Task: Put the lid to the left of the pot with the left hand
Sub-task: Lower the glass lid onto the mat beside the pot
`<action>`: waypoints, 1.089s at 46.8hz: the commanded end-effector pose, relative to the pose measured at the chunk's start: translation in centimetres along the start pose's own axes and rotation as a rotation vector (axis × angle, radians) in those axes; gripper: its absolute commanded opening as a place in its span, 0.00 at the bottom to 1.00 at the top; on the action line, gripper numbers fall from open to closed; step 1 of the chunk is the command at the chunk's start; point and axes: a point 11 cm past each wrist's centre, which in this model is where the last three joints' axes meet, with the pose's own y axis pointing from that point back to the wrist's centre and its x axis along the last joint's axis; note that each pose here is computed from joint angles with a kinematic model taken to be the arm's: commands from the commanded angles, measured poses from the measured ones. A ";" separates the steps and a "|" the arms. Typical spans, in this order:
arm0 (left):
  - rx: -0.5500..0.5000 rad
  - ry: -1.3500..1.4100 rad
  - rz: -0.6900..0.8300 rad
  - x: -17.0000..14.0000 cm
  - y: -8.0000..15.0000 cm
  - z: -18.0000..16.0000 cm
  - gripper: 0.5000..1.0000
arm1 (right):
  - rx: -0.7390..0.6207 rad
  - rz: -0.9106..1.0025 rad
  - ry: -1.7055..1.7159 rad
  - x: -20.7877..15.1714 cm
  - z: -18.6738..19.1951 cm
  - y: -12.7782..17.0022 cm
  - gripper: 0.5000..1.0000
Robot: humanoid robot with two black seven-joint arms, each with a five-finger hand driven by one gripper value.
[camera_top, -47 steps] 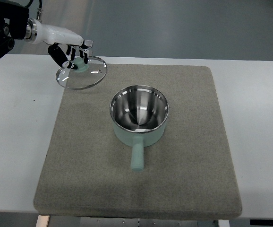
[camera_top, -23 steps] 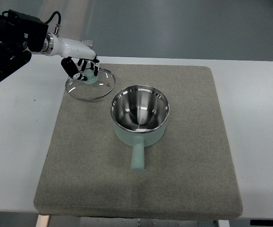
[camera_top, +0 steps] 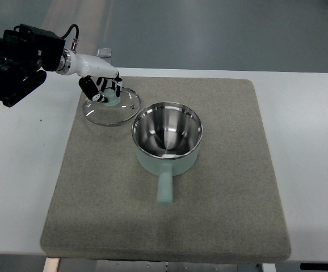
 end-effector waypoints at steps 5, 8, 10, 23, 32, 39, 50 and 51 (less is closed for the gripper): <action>-0.002 0.006 -0.002 -0.3 -0.1 0.0 0.00 | 0.000 0.001 0.002 0.0 0.0 0.0 0.84; -0.003 0.006 -0.001 -0.3 -0.1 0.0 0.00 | 0.000 0.000 0.000 0.0 0.0 0.0 0.84; -0.002 0.002 0.006 -0.3 -0.1 0.0 0.00 | 0.000 0.000 0.001 0.0 0.0 0.0 0.84; -0.003 -0.026 0.053 0.2 -0.3 0.1 0.00 | 0.000 0.000 0.000 0.0 0.0 0.0 0.84; -0.009 -0.016 0.048 -0.5 -0.6 0.2 0.00 | 0.000 0.000 0.000 0.0 0.0 0.0 0.84; -0.009 -0.051 0.106 0.0 -0.6 0.2 0.25 | 0.000 0.000 0.000 0.0 0.0 0.0 0.85; -0.012 -0.056 0.110 -0.1 -0.6 0.3 0.61 | 0.000 0.000 0.000 0.0 0.0 0.0 0.84; -0.012 -0.055 0.108 -0.2 -0.6 0.3 0.61 | 0.000 0.000 0.000 0.0 0.0 0.0 0.84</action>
